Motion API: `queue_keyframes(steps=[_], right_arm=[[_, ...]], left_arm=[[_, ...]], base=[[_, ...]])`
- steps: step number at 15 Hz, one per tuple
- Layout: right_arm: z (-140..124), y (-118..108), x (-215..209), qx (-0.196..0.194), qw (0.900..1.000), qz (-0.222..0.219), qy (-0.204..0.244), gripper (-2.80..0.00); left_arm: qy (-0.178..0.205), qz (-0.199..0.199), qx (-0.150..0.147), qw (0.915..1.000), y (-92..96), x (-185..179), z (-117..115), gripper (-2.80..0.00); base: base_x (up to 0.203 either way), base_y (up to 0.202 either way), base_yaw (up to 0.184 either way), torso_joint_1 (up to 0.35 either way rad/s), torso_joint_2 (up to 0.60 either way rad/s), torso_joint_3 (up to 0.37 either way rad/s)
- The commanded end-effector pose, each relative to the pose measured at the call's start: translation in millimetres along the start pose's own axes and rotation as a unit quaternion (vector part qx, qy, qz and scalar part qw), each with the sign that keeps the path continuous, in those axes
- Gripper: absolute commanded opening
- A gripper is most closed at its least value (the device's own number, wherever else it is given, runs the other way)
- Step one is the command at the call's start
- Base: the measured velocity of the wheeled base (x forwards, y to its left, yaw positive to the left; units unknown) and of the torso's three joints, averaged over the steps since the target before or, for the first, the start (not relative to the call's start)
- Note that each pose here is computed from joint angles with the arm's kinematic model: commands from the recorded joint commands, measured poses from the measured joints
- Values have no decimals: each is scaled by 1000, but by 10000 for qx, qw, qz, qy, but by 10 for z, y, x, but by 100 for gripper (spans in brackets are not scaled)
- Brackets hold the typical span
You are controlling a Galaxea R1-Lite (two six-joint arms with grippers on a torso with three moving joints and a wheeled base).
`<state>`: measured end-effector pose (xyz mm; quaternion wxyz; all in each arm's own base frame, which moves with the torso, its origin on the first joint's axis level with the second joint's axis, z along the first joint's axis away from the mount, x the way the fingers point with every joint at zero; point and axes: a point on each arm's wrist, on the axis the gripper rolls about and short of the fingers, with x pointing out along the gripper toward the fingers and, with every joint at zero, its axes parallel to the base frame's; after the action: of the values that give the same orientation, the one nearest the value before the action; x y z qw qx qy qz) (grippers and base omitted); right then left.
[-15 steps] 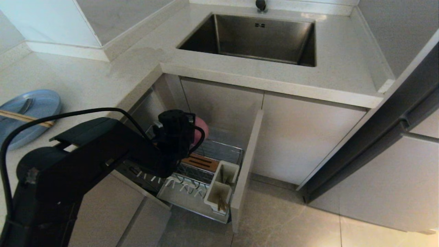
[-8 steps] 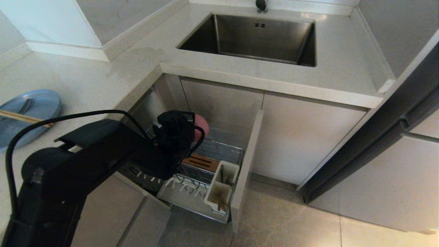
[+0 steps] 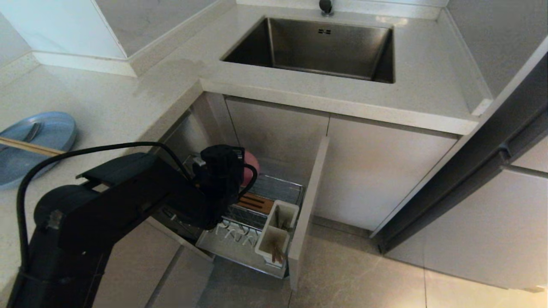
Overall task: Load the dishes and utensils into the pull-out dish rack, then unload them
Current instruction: Pick up the bowl and place it in the cupboard
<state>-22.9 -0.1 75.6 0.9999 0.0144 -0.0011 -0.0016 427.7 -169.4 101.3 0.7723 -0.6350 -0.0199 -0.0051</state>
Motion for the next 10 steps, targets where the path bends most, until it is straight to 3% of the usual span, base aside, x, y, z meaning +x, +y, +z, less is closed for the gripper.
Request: queue_keyframes(steps=[1, 10], right_arm=[[0, 0, -1, 2, 10000, 1, -5, -280], [0, 0, -1, 2, 10000, 1, -5, -280]], left_arm=[[-27, 52, -83, 9999, 65, 5, -32, -280], [51, 58, -143, 9999, 106, 13, -78, -280]], base=[[0, 0, 0, 0, 0, 0], [0, 0, 0, 0, 0, 0]])
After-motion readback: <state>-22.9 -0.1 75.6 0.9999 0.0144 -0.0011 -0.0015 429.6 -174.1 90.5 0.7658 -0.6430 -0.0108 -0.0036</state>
